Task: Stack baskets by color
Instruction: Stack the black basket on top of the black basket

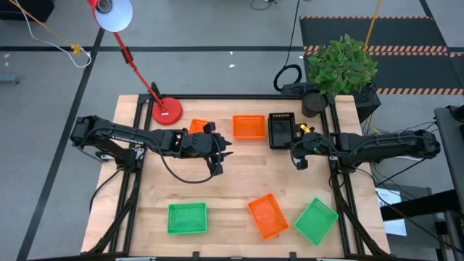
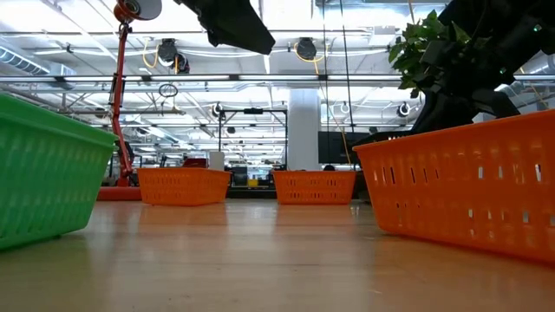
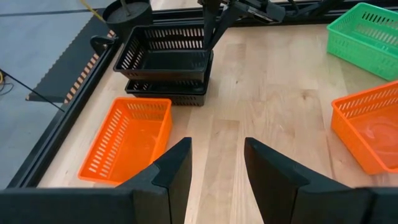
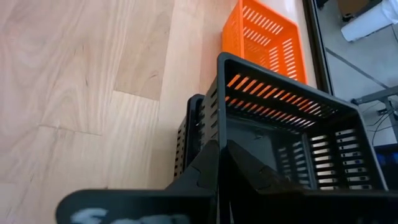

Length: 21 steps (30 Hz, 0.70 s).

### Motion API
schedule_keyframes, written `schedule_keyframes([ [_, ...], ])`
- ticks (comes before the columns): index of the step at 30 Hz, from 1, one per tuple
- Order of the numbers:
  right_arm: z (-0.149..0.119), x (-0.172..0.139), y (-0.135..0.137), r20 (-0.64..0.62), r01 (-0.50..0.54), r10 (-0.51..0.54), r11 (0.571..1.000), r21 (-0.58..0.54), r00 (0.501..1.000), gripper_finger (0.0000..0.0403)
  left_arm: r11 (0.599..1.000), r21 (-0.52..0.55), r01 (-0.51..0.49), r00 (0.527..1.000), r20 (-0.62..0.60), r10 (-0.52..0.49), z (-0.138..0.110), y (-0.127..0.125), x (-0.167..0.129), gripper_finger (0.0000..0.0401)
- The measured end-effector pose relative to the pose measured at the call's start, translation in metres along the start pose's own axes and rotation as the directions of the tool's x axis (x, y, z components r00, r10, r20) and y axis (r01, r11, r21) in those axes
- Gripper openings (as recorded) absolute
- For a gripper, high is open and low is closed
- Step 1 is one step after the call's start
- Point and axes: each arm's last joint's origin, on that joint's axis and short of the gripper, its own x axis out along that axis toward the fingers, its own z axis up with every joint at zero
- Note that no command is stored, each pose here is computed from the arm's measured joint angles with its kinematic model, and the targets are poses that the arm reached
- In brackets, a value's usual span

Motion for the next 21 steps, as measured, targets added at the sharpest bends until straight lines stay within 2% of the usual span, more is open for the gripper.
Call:
schedule_keyframes([
  [14, -0.002, 0.002, 0.002, 0.007, 0.004, -0.005, 1.000, 0.025, 1.000, 0.0008, 1.000, -0.001, 0.000, 1.000, 0.000, 0.000, 0.000, 0.000, 0.000, 0.0147],
  [21, -0.010, 0.010, 0.008, 0.026, 0.018, -0.018, 1.000, -0.002, 0.999, 0.0029, 1.000, -0.003, 0.002, 1.000, 0.001, -0.002, 0.000, -0.001, 0.000, 0.0147],
])
